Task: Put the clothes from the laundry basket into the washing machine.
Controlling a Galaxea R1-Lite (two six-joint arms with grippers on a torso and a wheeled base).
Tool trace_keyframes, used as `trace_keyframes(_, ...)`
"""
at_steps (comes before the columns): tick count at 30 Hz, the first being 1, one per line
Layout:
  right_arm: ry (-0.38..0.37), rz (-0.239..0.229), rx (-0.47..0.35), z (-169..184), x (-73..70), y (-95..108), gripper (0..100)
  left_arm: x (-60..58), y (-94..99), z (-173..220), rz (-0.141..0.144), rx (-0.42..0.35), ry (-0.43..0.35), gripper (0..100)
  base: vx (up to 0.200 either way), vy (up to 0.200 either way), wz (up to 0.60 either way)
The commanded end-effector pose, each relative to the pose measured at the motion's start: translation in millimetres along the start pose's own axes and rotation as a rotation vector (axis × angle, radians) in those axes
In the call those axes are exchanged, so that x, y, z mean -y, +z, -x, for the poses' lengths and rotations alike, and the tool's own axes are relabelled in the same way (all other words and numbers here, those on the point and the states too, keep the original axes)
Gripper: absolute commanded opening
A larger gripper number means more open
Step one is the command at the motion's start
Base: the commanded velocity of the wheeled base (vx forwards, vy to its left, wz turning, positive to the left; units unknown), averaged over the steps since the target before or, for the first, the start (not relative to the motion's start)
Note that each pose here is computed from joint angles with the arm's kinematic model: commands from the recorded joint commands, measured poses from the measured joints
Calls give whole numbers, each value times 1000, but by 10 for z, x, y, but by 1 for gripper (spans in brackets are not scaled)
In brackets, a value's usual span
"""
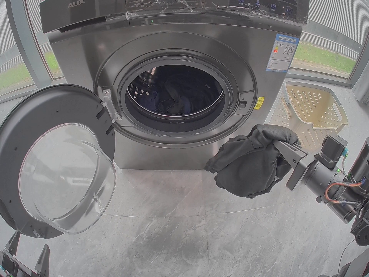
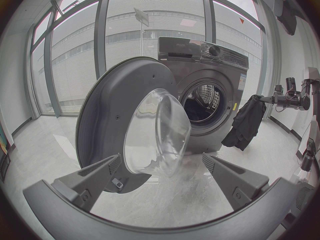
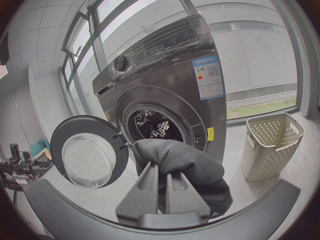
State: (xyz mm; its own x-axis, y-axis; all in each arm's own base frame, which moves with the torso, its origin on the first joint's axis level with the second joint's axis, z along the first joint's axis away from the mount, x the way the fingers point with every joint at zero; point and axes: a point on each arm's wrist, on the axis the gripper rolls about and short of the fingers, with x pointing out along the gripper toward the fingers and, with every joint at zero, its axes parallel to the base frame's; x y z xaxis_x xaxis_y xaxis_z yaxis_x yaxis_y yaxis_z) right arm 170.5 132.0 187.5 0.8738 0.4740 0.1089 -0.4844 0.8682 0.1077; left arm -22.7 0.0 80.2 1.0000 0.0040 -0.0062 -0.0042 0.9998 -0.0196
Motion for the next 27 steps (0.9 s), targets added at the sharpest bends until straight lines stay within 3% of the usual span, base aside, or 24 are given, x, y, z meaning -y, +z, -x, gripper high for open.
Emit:
trace_keyframes(1,1,1,-7,-2,-4,-15,0,-1,-44,-2,2,-3,1,100,0,0,0)
trace_keyframes(5,1,1,-11,-12,-5,-28,0,-1,-44,-2,0,-3,1,100,0,0,0)
trace_keyframes(14,3,1,-10,-13,-9,-25,0,-1,-42,-2,0,-1,1,100,0,-200,0)
trace_keyframes(16,7,1,-12,-14,-19,-30,0,-1,-44,-2,-3,-3,1,100,0,0,0)
trace_keyframes(26,90,-16,-47,-91,-228,-117,0,-2,-45,-2,-18,0,8,100,0,0,0)
trace_keyframes(27,115,-20,-57,-159,-309,-156,0,-2,-45,-1,-15,2,8,100,0,0,0)
